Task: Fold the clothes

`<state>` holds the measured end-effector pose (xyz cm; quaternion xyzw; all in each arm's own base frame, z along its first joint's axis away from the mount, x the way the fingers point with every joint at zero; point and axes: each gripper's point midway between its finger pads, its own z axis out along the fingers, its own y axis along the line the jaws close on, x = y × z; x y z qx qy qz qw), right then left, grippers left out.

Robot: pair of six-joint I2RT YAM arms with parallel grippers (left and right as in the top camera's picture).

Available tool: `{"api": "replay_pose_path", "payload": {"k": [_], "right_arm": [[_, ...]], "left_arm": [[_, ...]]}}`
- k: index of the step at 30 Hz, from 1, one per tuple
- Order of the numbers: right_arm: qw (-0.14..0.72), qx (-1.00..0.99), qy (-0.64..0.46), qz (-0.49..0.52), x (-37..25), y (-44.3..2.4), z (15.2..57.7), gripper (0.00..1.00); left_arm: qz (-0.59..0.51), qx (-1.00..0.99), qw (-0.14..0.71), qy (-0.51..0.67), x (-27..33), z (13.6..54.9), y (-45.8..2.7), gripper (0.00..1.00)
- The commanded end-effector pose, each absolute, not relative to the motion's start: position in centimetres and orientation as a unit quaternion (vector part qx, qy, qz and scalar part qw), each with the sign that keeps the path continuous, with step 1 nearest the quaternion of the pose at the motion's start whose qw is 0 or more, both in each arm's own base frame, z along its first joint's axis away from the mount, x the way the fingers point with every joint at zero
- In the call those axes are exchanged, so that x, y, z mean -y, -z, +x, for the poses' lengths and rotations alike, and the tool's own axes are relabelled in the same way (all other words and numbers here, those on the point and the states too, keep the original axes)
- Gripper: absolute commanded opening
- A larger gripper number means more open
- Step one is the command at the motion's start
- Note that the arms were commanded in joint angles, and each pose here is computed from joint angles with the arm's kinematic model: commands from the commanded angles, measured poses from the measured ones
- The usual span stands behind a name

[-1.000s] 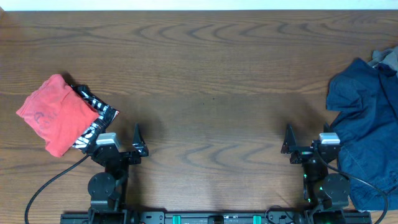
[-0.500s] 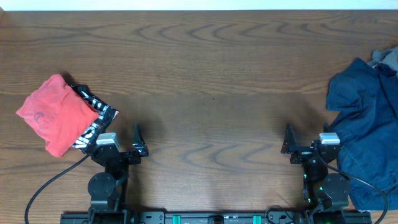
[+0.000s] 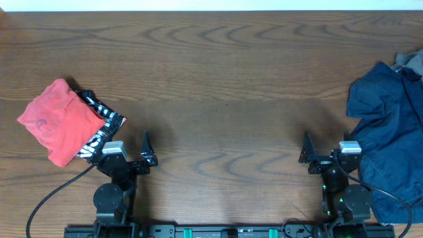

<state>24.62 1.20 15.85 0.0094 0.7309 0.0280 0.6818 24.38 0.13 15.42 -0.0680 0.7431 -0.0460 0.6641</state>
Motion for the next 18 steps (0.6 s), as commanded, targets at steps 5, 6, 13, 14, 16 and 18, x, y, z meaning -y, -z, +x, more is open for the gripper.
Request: {"api": "replay_pose_path", "payload": {"k": [5,6,13,14,16,18], "right_arm": [[0.682,-0.731,-0.027,0.003,-1.4,-15.8,24.6,0.99],[0.682,-0.731,-0.028,0.002,-1.4,-15.8,24.6,0.99],[0.683,-0.728,-0.067,0.000,-2.5,-16.0,24.5,0.99],[0.677,-0.732,-0.079,0.006,-2.6,-15.8,24.5,0.99],[0.672,-0.736,-0.085,0.009,-2.7,-15.5,24.5,0.99],[0.668,-0.739,-0.082,0.012,-2.6,-15.5,24.5,0.99]], "left_arm": [[-0.069,-0.759,0.647,0.034,-0.4,24.4,-13.5,0.98],[-0.069,-0.759,0.647,0.034,-0.4,24.4,-13.5,0.98],[-0.068,-0.759,0.647,0.035,-0.4,24.4,-13.5,0.98],[-0.068,-0.760,0.646,0.035,-0.4,24.4,-13.5,0.98],[-0.068,-0.760,0.646,0.035,-0.4,24.4,-13.5,0.98],[-0.068,-0.761,0.644,0.037,-0.3,24.4,-13.5,0.98]]}}
